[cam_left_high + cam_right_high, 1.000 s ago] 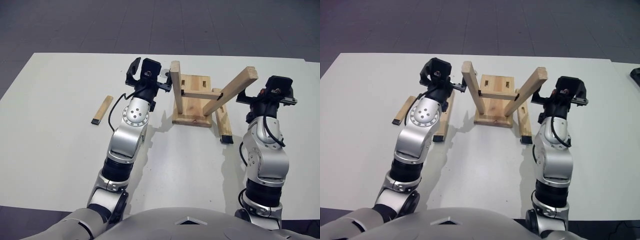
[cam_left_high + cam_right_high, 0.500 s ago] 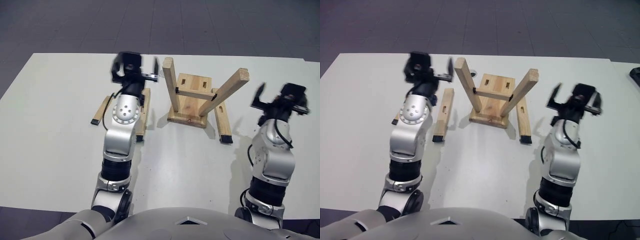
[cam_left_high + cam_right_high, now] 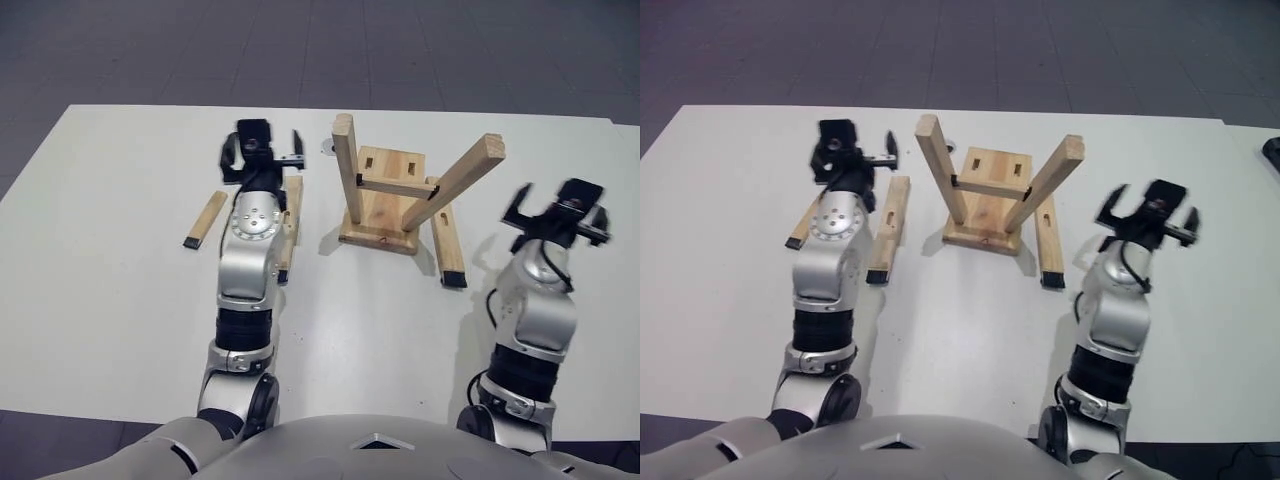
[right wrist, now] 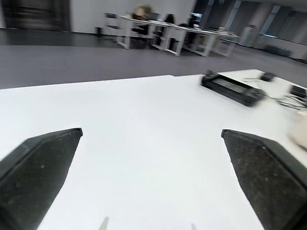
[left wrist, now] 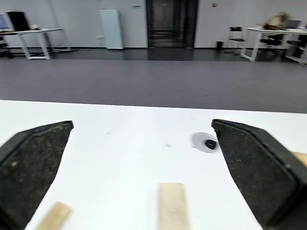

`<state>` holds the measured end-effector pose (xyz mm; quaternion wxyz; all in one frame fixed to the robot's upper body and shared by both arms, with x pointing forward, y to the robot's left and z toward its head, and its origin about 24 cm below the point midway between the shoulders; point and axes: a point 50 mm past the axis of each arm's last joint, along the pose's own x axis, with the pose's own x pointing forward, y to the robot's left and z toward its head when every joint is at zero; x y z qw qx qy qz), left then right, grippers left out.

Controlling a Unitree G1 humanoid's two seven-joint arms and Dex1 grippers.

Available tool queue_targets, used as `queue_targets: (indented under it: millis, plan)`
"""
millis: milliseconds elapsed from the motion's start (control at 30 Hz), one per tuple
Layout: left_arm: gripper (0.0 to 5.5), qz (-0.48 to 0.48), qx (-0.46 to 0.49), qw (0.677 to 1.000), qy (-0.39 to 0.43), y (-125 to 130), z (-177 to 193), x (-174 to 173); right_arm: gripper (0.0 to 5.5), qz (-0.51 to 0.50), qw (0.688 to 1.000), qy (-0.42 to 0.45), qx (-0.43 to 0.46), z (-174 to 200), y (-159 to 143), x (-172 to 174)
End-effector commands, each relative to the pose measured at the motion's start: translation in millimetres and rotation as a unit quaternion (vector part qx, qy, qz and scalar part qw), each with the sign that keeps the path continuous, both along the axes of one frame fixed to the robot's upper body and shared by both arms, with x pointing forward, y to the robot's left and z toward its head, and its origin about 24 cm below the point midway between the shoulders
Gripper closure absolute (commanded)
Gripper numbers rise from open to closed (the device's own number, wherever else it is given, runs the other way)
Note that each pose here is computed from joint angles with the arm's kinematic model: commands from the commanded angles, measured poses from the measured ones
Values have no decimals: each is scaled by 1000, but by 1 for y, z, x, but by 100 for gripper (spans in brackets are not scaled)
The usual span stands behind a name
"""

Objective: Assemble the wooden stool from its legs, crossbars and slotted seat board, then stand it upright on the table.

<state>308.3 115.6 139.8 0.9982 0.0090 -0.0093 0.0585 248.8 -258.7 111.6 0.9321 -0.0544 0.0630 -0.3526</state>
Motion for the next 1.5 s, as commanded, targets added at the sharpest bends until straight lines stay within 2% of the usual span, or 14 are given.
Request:
queue_targets:
  millis: [33,100,200,300,433,533,600,700,800,867,1067,1200,1300,1500]
  plan:
    - [12,-184,60,979,-70,-52,18,-14,10,171,981,-84,15,25,44,15]
    - [12,-253,90,962,-45,-76,7,-18,10,302,945,-125,26,39,90,18]
    - [12,-238,99,966,-13,-75,-2,-8,10,328,935,-131,45,40,110,19]
    - [12,-193,94,977,8,-64,-6,3,10,253,964,-78,32,22,91,23]
    - [12,-92,33,995,23,-40,-7,7,10,93,995,0,28,-2,40,21]
    - [12,-6,-6,1000,11,-14,-3,6,10,5,999,31,34,-11,9,12]
    - [12,3,-4,1000,-25,-9,9,4,10,3,999,6,31,-3,3,9]
    - [12,-76,23,994,-75,-33,25,-2,10,101,992,-59,40,17,27,16]
    - [12,-180,70,978,-75,-68,20,-11,10,323,935,-137,52,48,99,17]
    - [12,-203,89,974,-51,-75,12,-10,10,355,921,-142,72,50,120,14]
    - [12,-164,85,983,-8,-66,-1,0,10,186,980,-36,54,10,80,22]
    - [12,-65,26,997,11,-34,-5,4,10,66,996,15,52,-7,38,15]
    - [12,-43,-9,999,2,-26,-3,1,10,104,994,-15,31,3,36,21]
    - [12,25,-9,998,-58,8,12,-3,10,249,963,-23,-101,22,39,47]
